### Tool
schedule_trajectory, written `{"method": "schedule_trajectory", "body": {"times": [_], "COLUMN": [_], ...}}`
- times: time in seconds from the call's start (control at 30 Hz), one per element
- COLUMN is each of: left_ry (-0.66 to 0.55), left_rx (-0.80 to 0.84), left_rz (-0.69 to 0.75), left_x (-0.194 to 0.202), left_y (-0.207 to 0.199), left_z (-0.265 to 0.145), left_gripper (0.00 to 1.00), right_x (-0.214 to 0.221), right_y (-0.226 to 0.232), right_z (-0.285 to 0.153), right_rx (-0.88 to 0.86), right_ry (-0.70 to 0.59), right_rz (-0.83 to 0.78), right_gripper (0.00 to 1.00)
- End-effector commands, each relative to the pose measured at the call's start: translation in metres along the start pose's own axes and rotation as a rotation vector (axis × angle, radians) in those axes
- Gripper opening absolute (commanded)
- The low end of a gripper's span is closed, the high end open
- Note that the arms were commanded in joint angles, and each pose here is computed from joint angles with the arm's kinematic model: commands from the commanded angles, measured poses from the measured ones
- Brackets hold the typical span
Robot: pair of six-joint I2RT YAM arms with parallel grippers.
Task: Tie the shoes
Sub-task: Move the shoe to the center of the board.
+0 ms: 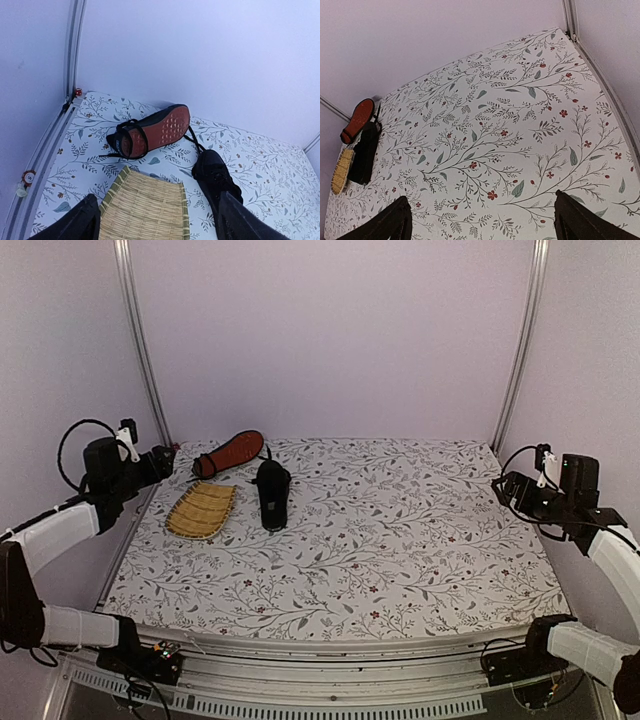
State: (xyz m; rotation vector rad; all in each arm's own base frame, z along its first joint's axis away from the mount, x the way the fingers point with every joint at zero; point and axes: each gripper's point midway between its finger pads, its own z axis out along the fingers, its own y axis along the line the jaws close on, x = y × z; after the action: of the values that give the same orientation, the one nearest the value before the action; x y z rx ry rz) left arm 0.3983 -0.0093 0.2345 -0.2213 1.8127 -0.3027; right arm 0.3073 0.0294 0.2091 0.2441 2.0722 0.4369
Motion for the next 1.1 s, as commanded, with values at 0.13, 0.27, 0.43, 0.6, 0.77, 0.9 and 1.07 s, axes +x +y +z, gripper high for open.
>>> {"method": "schedule_trajectory", "body": {"times": [0.13,0.27,0.43,0.6,0.77,0.9,1.07], "left_ry": [0.102,0.156,0.144,0.175,0.199,0.204,0.206], "left_rx": [0.15,0.21,0.25,0.29,0.259,0.35,0.323], "left_rz": [-0.092,-0.043,0.083,0.097,0.145,0.121,0.119], "left_x": [-0.003,-0.029,-0.05,-0.028,-0.004,-0.003,0.001], "left_y": [-0.036,-0.056,-0.07,-0.072,-0.059,-0.074,-0.068], "left_z": [-0.026,-0.043,-0.066,-0.07,-0.068,-0.072,-0.072], "left_gripper": [0.85,0.96,0.97,0.97,0.97,0.96,0.96], "right_x": [-0.001,0.027,0.056,0.097,0.132,0.156,0.179], "right_y": [0.032,0.074,0.132,0.179,0.253,0.314,0.362], "right_z": [0.008,0.026,0.036,0.057,0.086,0.121,0.172], "right_rx": [-0.146,-0.141,-0.242,-0.24,-0.262,-0.282,-0.293], "right_ry": [0.044,0.158,0.218,0.331,0.423,0.469,0.48], "right_rz": [-0.04,-0.102,-0.042,-0.024,-0.097,-0.135,-0.123], "right_gripper": [0.96,0.95,0.96,0.95,0.86,0.81,0.78]}}
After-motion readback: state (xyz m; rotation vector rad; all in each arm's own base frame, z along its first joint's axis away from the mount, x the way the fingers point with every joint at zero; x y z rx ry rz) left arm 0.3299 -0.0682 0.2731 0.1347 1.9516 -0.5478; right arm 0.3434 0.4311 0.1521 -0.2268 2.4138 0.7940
